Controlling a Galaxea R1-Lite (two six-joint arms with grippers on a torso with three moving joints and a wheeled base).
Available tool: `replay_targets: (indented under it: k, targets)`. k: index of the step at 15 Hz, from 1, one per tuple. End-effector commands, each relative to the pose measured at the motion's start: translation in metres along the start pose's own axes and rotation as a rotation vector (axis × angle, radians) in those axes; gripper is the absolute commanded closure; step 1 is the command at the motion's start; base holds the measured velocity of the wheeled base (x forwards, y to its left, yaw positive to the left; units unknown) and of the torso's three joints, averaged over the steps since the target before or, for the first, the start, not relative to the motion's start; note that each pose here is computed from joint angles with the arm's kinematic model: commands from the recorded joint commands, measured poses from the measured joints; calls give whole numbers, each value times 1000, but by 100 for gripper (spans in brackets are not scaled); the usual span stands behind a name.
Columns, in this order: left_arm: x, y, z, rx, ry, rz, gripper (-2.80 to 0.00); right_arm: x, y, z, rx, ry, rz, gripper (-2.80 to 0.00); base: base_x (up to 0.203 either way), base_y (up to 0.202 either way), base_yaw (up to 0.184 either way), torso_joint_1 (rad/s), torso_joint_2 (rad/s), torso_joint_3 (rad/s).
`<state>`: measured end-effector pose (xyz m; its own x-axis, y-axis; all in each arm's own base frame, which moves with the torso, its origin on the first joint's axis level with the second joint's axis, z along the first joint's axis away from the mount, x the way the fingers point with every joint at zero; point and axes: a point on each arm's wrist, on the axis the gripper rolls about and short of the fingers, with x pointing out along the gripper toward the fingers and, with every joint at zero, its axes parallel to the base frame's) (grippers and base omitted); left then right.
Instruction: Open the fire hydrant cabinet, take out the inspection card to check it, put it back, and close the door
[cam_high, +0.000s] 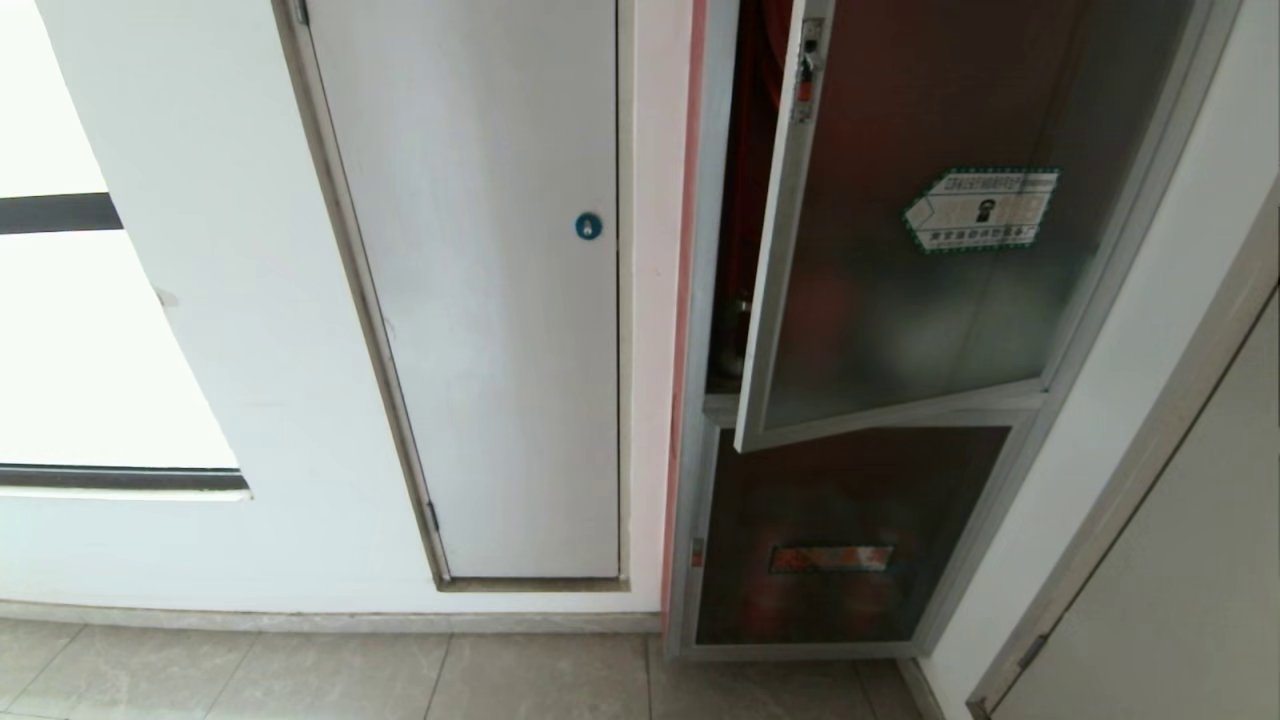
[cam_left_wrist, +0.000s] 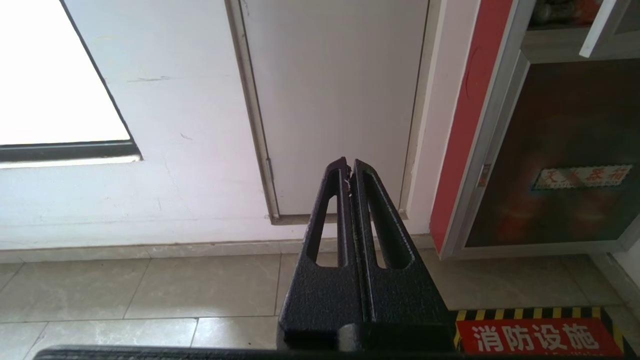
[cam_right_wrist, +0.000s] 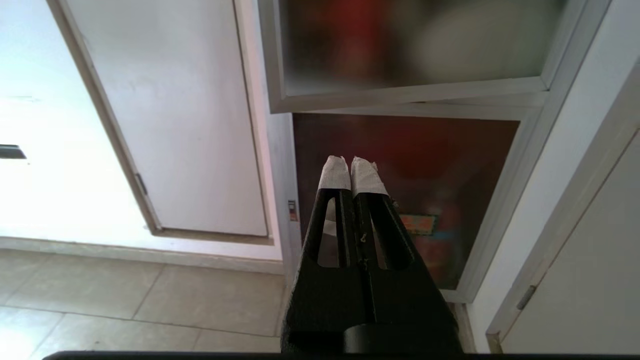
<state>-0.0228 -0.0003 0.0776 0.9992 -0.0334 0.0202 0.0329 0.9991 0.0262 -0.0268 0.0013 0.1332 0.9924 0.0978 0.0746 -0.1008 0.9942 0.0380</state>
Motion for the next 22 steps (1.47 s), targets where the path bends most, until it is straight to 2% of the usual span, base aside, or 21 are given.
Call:
replay_targets:
  k: [1,3,7,9,14,22]
  targets:
    - [1,0,-3,0,11,-1,0,-8,-1,-23,-35,-35,-24,0,0,0,0,0,0,0]
    - [1,0,-3,0,12,-1,0,-4,-3,-39,-67,4,-70,0,0,0,0,0,0,0]
    - [1,0,-3,0,11,-1,0,0,-4,-58,-92,71,-73,0,0,0,0,0,0,0]
    - [1,0,-3,0,11,-1,0,0,-4,-58,-88,73,-73,0,0,0,0,0,0,0]
    - [1,0,-3,0,11,-1,0,0,-4,-57,-11,64,-81,0,0,0,0,0,0,0]
    - [1,0,-3,0,11,-1,0,0,-4,-57,-9,64,-81,0,0,0,0,0,0,0]
